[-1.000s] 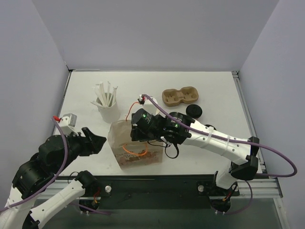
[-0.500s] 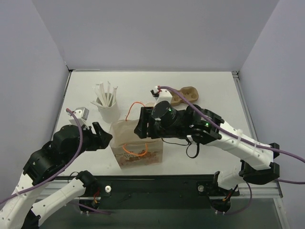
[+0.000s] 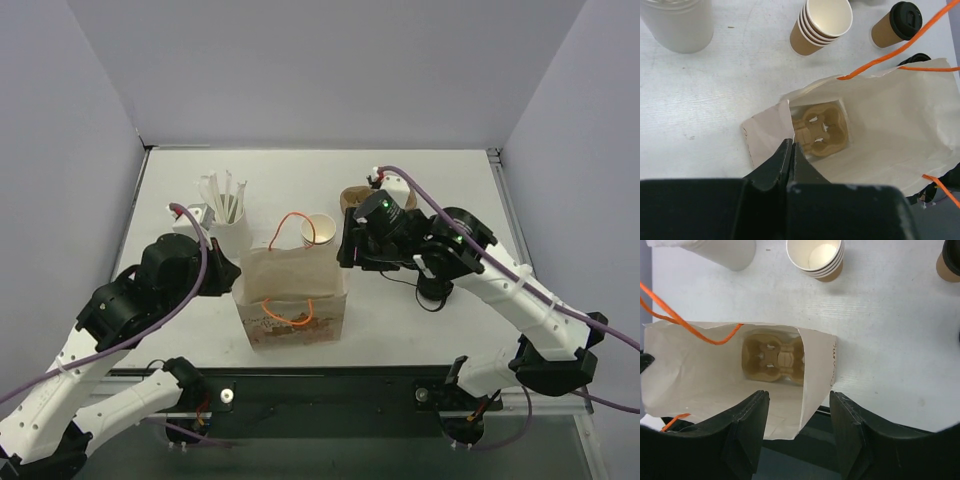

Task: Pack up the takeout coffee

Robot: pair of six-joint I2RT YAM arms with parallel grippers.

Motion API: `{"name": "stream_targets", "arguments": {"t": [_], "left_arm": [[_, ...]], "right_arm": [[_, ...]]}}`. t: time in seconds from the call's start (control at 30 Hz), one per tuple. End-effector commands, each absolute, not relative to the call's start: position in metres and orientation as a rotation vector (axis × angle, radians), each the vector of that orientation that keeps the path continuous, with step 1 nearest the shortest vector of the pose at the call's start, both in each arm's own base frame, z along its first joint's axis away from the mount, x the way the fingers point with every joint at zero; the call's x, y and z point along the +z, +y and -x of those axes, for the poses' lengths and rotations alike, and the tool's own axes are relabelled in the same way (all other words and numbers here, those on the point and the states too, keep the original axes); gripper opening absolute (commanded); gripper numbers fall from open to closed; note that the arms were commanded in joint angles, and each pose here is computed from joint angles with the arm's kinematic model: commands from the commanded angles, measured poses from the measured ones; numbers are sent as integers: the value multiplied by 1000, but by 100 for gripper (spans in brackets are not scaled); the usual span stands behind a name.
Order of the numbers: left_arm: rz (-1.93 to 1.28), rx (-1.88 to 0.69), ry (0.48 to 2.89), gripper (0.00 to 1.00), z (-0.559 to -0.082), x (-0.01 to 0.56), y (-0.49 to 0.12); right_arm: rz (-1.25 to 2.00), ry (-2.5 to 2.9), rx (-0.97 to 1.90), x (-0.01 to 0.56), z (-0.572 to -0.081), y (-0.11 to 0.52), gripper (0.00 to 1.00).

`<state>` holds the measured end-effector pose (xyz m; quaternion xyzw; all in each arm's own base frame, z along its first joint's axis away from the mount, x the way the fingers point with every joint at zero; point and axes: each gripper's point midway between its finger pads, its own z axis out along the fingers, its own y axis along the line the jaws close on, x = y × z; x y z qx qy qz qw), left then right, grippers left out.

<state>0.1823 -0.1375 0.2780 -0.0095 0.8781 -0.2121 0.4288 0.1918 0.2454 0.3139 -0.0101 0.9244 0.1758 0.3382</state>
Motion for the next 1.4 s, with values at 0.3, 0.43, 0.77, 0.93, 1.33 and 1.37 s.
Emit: {"name": "stream_targets", "arguments": {"t": [0.3,0.43,0.77,0.93,1.33,1.37], "left_arm": [[42,-646,2116,0,-192,310,-156],[86,-640,2094,0,-192,327,-150],[85,-608,2190,0,-188,294,-151],[82,-519,2206,49,-189,303,-140],[79,-451,2231,57,-189,297,-131],[79,-446,2234,57,-189,295,-131]], "right_arm": [[123,2532,320,279,-197,241,8],[90,2510,310,297,-196,230,0],[91,2530,255,275,-197,225,0],[89,2494,323,294,-200,232,23],[221,2491,348,295,-209,251,45],[225,2497,348,293,-210,252,45]]}}
